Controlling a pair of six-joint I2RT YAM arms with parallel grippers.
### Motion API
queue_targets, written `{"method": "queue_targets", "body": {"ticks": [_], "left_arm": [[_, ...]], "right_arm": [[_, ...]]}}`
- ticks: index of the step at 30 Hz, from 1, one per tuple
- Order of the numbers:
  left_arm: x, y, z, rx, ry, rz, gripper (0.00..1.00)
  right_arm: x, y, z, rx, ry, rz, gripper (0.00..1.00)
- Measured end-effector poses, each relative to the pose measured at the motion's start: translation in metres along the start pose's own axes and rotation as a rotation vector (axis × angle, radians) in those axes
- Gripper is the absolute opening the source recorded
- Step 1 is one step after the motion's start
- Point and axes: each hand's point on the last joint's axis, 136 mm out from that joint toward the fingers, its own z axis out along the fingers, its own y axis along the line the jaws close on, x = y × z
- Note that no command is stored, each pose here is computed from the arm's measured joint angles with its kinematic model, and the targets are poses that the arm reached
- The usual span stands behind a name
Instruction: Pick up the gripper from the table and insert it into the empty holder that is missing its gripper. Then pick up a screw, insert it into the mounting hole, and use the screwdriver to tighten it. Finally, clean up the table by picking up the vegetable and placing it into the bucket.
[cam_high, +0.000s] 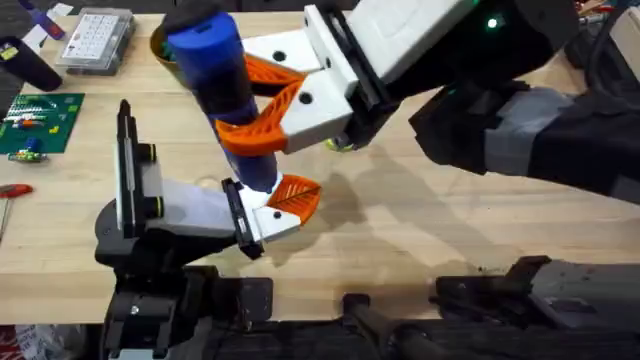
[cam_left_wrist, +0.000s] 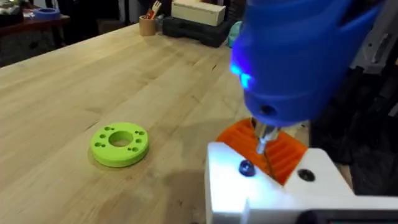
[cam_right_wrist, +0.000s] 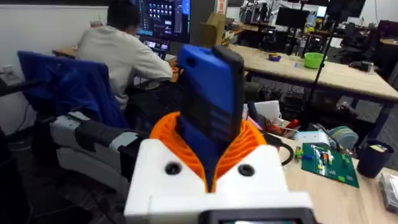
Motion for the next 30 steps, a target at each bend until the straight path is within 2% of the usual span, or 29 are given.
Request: {"method": "queue_targets", "body": {"ticks": [30], "left_arm": [[0.0000, 0.0000, 0.0000, 0.000, 0.000, 0.000, 0.005]], "right_arm": [[0.0050, -0.0052, -0.0030, 0.014, 0.010, 0.011, 0.016]]}}
